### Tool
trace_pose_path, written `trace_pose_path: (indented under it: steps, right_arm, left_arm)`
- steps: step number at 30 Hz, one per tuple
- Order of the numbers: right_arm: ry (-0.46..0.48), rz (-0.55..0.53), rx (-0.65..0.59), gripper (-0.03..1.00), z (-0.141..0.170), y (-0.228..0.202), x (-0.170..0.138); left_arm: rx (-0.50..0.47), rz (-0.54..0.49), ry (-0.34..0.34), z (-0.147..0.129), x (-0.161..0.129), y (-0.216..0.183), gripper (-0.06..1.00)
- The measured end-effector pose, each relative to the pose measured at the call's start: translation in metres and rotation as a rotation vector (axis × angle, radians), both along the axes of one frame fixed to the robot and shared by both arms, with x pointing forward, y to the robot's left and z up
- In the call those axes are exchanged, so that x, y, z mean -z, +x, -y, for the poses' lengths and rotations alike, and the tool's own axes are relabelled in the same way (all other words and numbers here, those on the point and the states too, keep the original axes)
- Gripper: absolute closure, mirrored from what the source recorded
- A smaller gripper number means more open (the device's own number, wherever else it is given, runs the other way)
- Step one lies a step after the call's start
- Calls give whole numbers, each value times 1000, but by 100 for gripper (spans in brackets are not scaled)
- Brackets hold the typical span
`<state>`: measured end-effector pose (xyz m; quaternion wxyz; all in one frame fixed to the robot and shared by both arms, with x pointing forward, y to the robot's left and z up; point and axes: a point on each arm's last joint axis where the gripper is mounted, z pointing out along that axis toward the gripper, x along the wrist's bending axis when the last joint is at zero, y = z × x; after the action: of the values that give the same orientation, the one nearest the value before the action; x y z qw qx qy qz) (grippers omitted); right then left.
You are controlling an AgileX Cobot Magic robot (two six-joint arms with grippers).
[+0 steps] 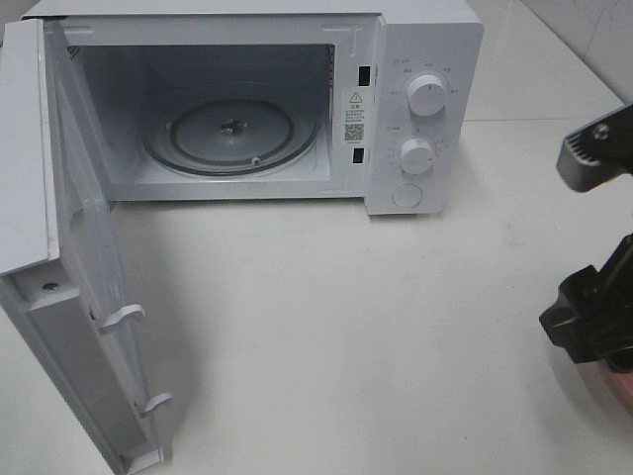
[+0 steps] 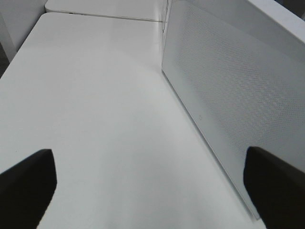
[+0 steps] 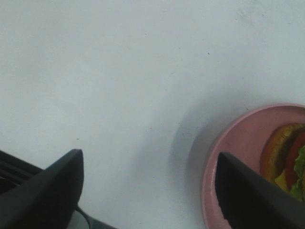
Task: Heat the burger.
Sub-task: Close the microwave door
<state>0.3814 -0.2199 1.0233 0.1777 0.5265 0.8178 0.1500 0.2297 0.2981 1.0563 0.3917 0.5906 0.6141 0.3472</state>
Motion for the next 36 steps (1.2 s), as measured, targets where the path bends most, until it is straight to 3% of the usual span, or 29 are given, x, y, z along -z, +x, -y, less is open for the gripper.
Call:
trace_pose_path:
  steps: [9,21,31,36]
  right_arm:
    - [76,-42,-1,21,13,-30,-33]
    - [159,63,8,21,42,-70,-55]
    - [197,104,-17,21,55,-91,-44]
    - [205,112,38,21,62,-97,-33]
  left_arm:
    - [0,0,0,0,0,0,-4]
    - [0,0,0,0,0,0,-4]
    - [0,0,0,0,0,0,-4]
    - [0,0,0,0,0,0,-4]
